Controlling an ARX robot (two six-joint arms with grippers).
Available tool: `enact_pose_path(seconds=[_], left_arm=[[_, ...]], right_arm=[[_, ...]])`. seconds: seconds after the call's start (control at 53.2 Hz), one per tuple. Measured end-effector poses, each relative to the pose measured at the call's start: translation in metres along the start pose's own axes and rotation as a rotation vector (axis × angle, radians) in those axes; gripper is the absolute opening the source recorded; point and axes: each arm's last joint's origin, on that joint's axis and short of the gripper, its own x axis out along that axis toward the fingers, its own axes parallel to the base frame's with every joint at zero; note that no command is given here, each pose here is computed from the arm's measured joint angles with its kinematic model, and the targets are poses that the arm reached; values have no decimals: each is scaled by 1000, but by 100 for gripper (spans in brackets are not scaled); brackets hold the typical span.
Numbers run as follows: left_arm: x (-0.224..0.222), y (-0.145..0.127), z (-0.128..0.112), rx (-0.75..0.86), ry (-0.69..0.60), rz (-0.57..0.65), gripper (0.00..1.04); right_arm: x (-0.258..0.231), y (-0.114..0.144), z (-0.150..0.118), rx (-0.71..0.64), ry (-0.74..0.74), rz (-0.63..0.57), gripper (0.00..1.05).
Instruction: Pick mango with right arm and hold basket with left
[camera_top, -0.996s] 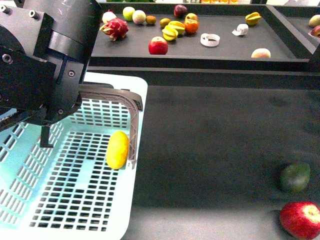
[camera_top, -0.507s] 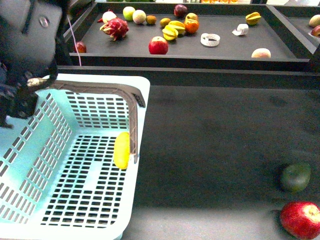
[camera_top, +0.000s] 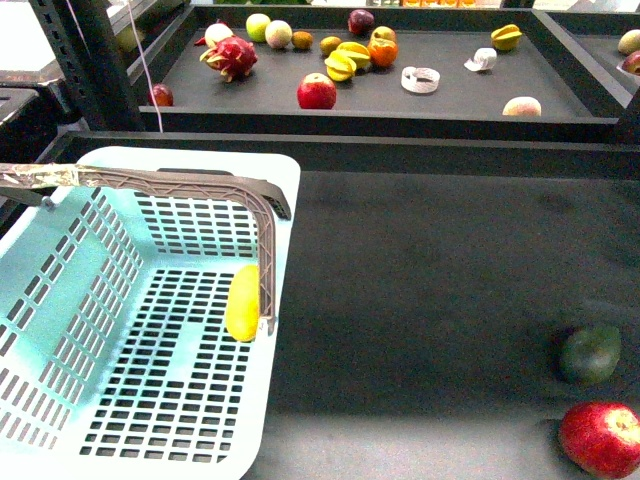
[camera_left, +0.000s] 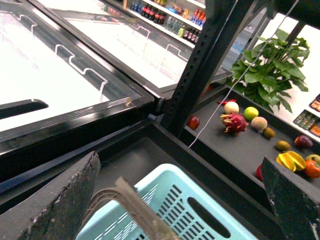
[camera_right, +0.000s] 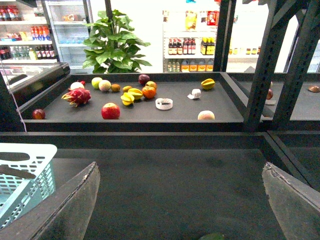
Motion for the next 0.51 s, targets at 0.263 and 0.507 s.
enact_pose_path(seconds=[0.263, 0.507], left_arm=[[7, 22, -6, -81, 9, 56, 97], [10, 31, -7, -21, 73, -203, 85]], right_arm=[[0, 0, 0, 0, 0, 0, 97], [0, 0, 0, 0, 0, 0, 97]])
